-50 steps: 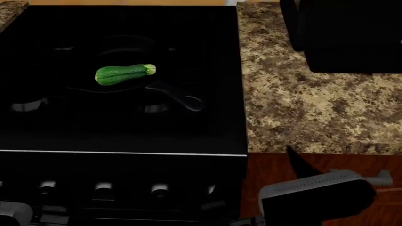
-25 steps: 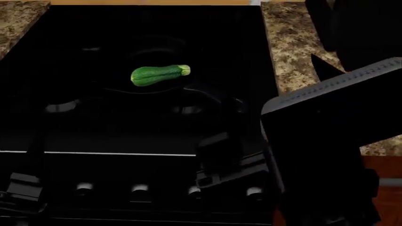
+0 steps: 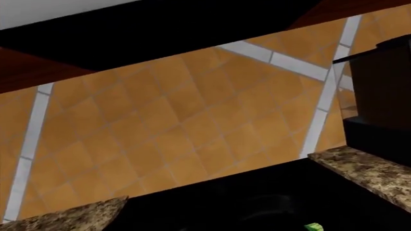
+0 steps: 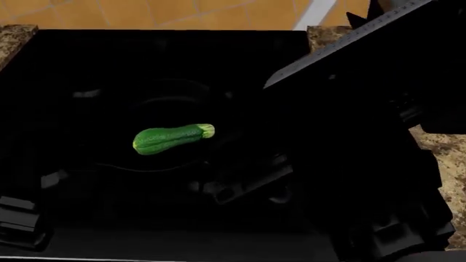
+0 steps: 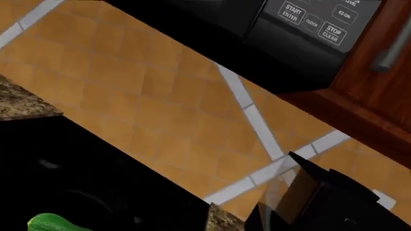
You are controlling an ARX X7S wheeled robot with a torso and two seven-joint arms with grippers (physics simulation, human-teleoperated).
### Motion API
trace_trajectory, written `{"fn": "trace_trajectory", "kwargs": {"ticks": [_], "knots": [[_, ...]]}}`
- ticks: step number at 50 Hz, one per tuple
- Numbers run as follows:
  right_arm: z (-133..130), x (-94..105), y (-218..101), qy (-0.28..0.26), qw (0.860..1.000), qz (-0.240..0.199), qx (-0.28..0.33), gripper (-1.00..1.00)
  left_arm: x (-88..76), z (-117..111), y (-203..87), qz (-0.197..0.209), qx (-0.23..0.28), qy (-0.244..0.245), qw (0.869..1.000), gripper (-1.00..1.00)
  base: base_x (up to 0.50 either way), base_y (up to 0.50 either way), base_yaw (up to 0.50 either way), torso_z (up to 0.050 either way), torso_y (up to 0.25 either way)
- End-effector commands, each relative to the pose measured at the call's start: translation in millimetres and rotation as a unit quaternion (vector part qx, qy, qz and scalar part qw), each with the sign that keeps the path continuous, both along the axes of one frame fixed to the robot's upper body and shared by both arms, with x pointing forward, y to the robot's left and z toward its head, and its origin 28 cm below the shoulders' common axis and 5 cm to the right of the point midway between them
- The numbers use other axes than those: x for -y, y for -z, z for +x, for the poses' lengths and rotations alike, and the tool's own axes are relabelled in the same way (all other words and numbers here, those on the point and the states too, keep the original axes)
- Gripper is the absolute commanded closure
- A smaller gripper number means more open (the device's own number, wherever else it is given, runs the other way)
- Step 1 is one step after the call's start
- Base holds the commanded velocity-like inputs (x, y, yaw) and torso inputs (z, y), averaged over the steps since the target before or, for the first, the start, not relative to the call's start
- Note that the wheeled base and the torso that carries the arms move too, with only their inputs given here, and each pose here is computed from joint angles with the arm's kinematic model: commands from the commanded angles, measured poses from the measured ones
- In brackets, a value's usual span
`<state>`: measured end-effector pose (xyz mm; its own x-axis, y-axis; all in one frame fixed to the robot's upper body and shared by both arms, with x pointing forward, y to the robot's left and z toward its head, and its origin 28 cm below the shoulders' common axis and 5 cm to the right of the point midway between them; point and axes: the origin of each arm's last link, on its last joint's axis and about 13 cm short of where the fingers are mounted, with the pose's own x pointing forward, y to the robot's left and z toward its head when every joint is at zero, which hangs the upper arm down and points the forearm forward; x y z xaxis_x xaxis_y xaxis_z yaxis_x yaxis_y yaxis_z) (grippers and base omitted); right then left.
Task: Pick up the pan and dump the vegetables in it onto the plate. Then return the pan to the stove.
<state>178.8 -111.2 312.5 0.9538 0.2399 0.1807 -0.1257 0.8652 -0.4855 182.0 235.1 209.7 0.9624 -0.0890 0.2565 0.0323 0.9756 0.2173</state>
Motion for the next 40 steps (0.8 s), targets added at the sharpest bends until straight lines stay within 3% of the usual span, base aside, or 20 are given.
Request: {"fn": "trace_trajectory", "kwargs": {"ticks": [1, 5, 14, 25, 40], "knots": [[19.2, 5.3, -3.5, -0.096, 0.989, 0.054, -0.097, -1.00, 3.4, -1.7, 1.7, -0.003, 0.010, 0.018, 1.000, -1.00, 0.00, 0.00, 0.00, 0.000, 0.000], [27.5, 10.4, -12.1, -0.134, 0.978, 0.050, -0.154, -1.00, 4.2, -0.9, 1.8, -0.002, 0.008, 0.016, 1.000, -1.00, 0.00, 0.00, 0.00, 0.000, 0.000], [37.0, 4.7, -28.8, -0.182, 0.960, 0.038, -0.211, -1.00, 3.9, -0.5, 4.8, -0.002, 0.003, 0.015, 1.000, -1.00, 0.00, 0.00, 0.00, 0.000, 0.000], [52.1, -2.5, -9.8, -0.210, 0.933, 0.030, -0.291, -1.00, 4.1, 0.4, 7.5, 0.000, 0.000, 0.014, 1.000, -1.00, 0.00, 0.00, 0.00, 0.000, 0.000], [80.2, -0.1, 10.6, -0.184, 0.928, 0.014, -0.325, -1.00, 5.6, 0.4, 9.7, 0.002, -0.002, 0.018, 1.000, -1.00, 0.00, 0.00, 0.00, 0.000, 0.000]]}}
